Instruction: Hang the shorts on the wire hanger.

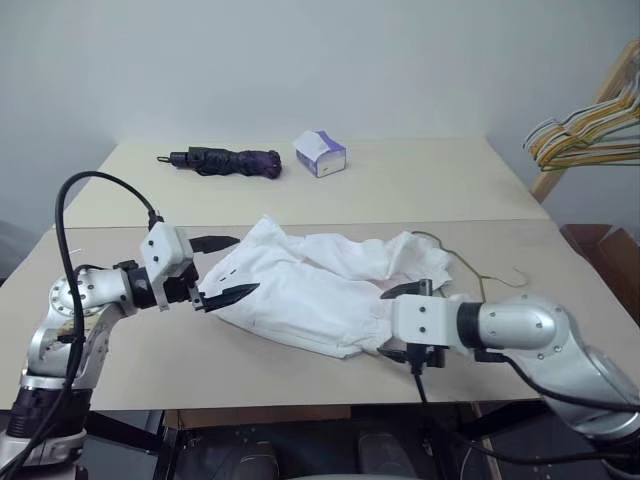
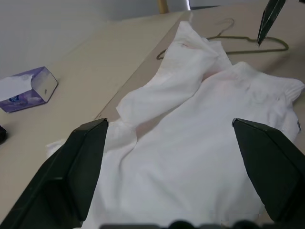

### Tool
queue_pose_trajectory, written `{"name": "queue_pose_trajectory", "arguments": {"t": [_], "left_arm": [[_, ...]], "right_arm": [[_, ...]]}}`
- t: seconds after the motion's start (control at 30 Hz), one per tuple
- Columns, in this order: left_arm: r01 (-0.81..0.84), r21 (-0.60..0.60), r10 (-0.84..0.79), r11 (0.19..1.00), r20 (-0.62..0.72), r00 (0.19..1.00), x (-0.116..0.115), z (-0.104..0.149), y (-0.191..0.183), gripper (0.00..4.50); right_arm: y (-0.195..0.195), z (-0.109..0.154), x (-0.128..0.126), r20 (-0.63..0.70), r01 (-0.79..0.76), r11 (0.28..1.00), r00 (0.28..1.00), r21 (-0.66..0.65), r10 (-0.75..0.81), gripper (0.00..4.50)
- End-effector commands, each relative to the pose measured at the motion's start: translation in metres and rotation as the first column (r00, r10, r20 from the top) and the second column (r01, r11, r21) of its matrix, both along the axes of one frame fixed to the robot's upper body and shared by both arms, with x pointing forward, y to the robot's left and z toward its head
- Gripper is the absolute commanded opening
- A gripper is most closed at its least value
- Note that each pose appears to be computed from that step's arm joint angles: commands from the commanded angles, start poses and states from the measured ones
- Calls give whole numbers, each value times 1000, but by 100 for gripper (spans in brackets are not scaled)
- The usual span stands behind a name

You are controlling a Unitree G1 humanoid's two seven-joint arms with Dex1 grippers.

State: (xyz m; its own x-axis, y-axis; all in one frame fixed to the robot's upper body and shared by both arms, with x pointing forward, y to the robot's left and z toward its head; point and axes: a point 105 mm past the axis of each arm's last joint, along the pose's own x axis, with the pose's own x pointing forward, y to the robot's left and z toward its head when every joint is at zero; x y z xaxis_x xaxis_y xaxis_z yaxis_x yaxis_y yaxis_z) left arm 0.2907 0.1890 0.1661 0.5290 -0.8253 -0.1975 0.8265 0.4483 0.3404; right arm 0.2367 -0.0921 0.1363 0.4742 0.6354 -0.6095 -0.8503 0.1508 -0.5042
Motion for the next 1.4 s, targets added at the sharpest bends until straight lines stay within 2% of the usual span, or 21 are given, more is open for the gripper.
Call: {"name": "queue_pose_trajectory", "arguments": {"t": [0.03,0.1,0.23,0.33,0.5,0.6,0.77,0.93,1.0,1.17,1.27,1.4], "left_arm": [[14,10,-15,1000,43,999,2,9,-1,450],[19,8,-19,1000,44,999,2,10,-2,450],[23,5,-23,1000,44,999,2,9,-5,450],[26,2,-26,1000,43,999,0,7,-6,450],[16,-10,-16,1000,41,999,-2,4,-8,450],[14,-5,-14,1000,41,999,-6,2,-8,450],[12,-9,-11,1000,49,999,-10,4,-10,450],[8,-6,-7,1000,48,999,-12,2,-9,450],[8,-5,-8,1000,47,999,-13,1,-9,450],[32,53,-34,998,43,998,-13,-4,-8,450],[102,221,-107,970,8,994,-19,-19,-1,450],[222,447,-216,866,-66,974,-32,-40,16,450]], "right_arm": [[11,-2,-1,-93,154,988,984,8,-152,448],[21,-10,-5,-135,165,986,977,-25,-167,448],[22,-34,-6,-163,194,964,961,-181,-224,448],[25,-46,-3,-188,219,950,947,-225,-262,448],[29,-48,9,-126,248,933,949,-262,-288,448],[33,-49,15,-90,259,924,952,-280,-294,393],[41,-49,14,-58,224,925,966,-306,-253,223],[32,-53,12,-49,204,908,970,-366,-237,49],[26,-53,13,-43,212,904,969,-371,-244,2],[14,-48,17,-14,168,910,982,-380,-187,2],[5,-43,18,-9,129,922,990,-365,-142,2],[-3,-37,23,-10,135,938,989,-321,-146,2]]}}
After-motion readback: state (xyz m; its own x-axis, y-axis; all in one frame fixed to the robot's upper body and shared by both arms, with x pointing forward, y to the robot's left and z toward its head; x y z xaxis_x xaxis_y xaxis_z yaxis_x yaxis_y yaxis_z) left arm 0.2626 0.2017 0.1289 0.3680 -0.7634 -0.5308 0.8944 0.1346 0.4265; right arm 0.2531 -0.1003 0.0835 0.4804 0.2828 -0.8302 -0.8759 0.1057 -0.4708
